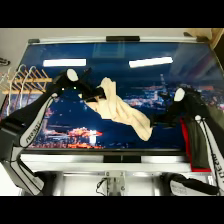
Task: Fold the shirts.
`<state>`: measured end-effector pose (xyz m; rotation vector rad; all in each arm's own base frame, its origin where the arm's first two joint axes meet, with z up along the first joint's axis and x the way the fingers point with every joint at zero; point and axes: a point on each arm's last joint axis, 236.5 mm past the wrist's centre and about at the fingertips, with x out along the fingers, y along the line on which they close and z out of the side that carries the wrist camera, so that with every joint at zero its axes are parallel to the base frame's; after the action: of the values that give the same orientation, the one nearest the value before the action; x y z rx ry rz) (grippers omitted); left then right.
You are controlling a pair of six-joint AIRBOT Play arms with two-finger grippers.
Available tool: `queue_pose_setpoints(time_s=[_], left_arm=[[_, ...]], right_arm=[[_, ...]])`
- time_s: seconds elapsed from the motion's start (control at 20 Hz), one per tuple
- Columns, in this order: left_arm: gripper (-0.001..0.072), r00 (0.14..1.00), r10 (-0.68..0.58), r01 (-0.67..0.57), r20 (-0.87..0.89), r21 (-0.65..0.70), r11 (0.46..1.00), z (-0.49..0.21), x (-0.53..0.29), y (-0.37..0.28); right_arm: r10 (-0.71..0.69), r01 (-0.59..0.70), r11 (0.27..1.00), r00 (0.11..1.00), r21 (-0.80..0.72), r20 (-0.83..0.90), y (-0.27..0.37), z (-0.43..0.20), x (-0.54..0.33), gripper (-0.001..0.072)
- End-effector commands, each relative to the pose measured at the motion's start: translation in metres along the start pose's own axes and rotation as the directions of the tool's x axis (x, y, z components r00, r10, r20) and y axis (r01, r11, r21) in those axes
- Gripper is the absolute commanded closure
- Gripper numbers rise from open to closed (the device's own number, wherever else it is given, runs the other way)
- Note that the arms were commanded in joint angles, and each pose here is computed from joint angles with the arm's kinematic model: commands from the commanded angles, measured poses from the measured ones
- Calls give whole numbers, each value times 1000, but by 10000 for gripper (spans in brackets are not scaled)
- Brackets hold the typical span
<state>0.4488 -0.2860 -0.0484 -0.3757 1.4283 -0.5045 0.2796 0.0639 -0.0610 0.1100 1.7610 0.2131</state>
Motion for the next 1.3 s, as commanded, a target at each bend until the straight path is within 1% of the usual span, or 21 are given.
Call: queue_pose_setpoints(time_s=[0.0, 0.05, 0.1, 0.15, 0.2, 0.3, 0.5, 0.55, 0.65, 0.7, 0.8, 0.85, 0.95, 1.0, 1.05, 1.1, 1.15, 1.2, 1.25], left_arm=[[181, 1000, -11, 12, 22, -13, 1000, 8, 14, 4], [249, 999, -13, 13, 37, -11, 1000, 11, 14, 3], [295, 999, -17, 17, 46, -7, 1000, 13, 14, 2], [419, 998, -33, 32, 52, 14, 999, 14, 14, -2], [528, 997, -52, 50, 58, 31, 998, 16, 14, -7], [674, 994, -93, 90, 63, 49, 995, 17, 13, -17], [675, 990, -122, 115, 65, 97, 989, 18, 6, -27], [676, 989, -127, 117, 72, 131, 985, 19, 1, -32], [676, 985, -140, 119, 102, 186, 975, 26, -15, -42], [676, 982, -145, 118, 125, 201, 973, 30, -26, -47], [677, 970, -166, 116, 177, 261, 958, 38, -58, -62], [677, 963, -173, 102, 208, 313, 944, 41, -81, -69], [677, 936, -176, 22, 306, 445, 895, 48, -145, -90], [677, 904, -198, -24, 379, 508, 861, 50, -189, -109], [677, 861, -237, -69, 450, 566, 822, 47, -236, -131], [676, 802, -289, -126, 523, 620, 774, 38, -290, -158], [676, 739, -341, -186, 582, 662, 726, 22, -342, -183], [676, 663, -397, -256, 634, 691, 676, 0, -395, -207], [676, 583, -448, -310, 677, 696, 648, -24, -441, -225]], right_arm=[[6, -6, 1000, 998, -4, -60, -3, -4, 19, 33], [13, -13, 1000, 998, 2, -69, -2, -5, 24, 33], [35, -34, 999, 997, 10, -70, 2, -6, 30, 33], [68, -67, 998, 996, 22, -63, 8, -5, 35, 33], [99, -98, 995, 994, 36, -53, 15, -2, 40, 33], [170, -167, 984, 985, 68, -26, 30, 7, 47, 33], [233, -226, 967, 971, 118, -49, 40, 12, 63, 37], [250, -241, 962, 967, 128, -54, 44, 13, 65, 118], [266, -258, 954, 963, 150, -37, 47, 17, 64, 652], [277, -270, 948, 960, 167, -26, 50, 19, 62, 647], [301, -303, 948, 953, 98, 34, 60, 26, 40, 647], [308, -311, 950, 948, 29, 82, 66, 31, 17, 647], [320, -274, 939, 918, -207, 235, 85, 42, -62, 647], [323, -217, 923, 886, -318, 334, 95, 43, -111, 647], [319, -131, 908, 832, -398, 453, 103, 42, -166, 647], [307, -13, 895, 744, -447, 593, 111, 34, -230, 647], [289, 113, 884, 632, -454, 719, 114, 20, -290, 647], [258, 246, 878, 479, -410, 839, 114, -2, -354, 647], [228, 341, 881, 305, -329, 925, 112, -31, -413, 647]])
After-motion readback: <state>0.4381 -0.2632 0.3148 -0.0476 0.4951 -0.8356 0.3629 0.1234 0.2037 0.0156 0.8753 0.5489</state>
